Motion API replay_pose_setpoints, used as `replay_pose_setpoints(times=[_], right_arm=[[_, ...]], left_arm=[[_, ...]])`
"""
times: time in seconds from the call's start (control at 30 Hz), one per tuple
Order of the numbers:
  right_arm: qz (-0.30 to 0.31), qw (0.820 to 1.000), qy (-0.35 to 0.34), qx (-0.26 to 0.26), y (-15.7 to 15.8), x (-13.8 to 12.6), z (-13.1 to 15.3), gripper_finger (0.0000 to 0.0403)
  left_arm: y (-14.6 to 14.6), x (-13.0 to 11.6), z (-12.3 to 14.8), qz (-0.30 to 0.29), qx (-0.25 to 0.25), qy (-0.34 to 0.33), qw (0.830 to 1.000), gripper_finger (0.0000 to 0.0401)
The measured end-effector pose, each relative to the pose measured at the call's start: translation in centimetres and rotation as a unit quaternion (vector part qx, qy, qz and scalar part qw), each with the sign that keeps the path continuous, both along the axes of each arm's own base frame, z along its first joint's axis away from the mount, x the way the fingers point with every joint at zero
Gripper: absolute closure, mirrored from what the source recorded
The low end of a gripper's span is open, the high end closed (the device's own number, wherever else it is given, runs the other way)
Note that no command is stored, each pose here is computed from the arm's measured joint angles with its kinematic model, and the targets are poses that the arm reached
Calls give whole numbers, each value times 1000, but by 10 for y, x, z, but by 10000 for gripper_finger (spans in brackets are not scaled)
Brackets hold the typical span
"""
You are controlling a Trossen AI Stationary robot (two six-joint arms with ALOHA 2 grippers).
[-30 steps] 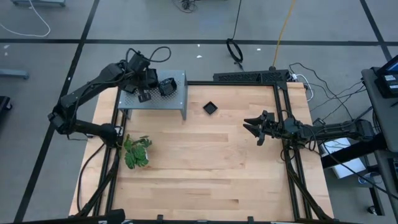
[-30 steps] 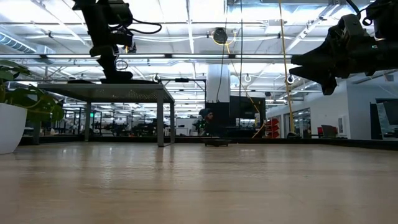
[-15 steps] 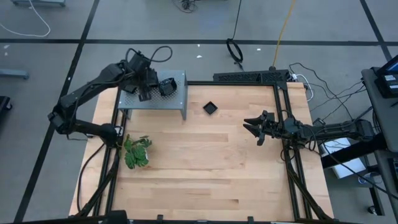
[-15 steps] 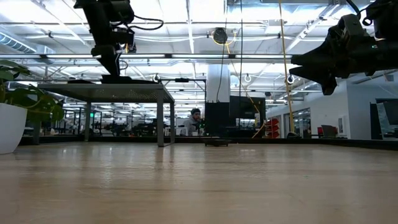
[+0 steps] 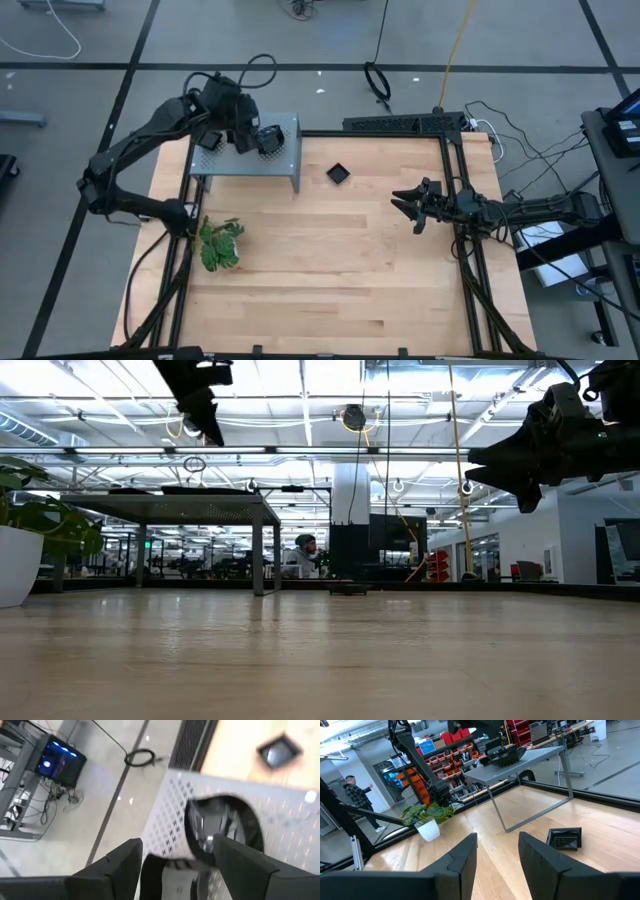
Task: Pick & Place Mini shaped plates
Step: Stack the square plate on top of the square plate on the shelf
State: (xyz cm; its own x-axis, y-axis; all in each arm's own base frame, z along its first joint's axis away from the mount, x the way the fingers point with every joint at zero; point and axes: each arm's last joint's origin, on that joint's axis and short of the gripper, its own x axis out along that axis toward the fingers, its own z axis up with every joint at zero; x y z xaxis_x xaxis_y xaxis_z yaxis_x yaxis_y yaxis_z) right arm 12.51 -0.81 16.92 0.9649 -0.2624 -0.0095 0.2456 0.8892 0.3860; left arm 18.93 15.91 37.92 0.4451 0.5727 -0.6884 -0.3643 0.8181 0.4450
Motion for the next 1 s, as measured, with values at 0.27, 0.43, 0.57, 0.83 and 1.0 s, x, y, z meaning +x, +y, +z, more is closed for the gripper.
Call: replay_pose_setpoints(times=[0.27,0.43,0.57,0.83,1.0], right_arm=[[0,1000,0,0,0,0,0,271],[0,1000,0,0,0,0,0,271],[0,1000,0,0,0,0,0,271],[0,1000,-1,0,0,0,0,271],[-1,1000,-12,23,0,0,1,271]], left_arm=[[-10,13,8,10,-7,-69,998,171],[-18,23,12,17,-20,-119,993,182],[-25,32,17,20,-32,-173,984,188],[-44,51,31,28,-80,-305,949,187],[-57,62,45,12,-99,-395,913,187]])
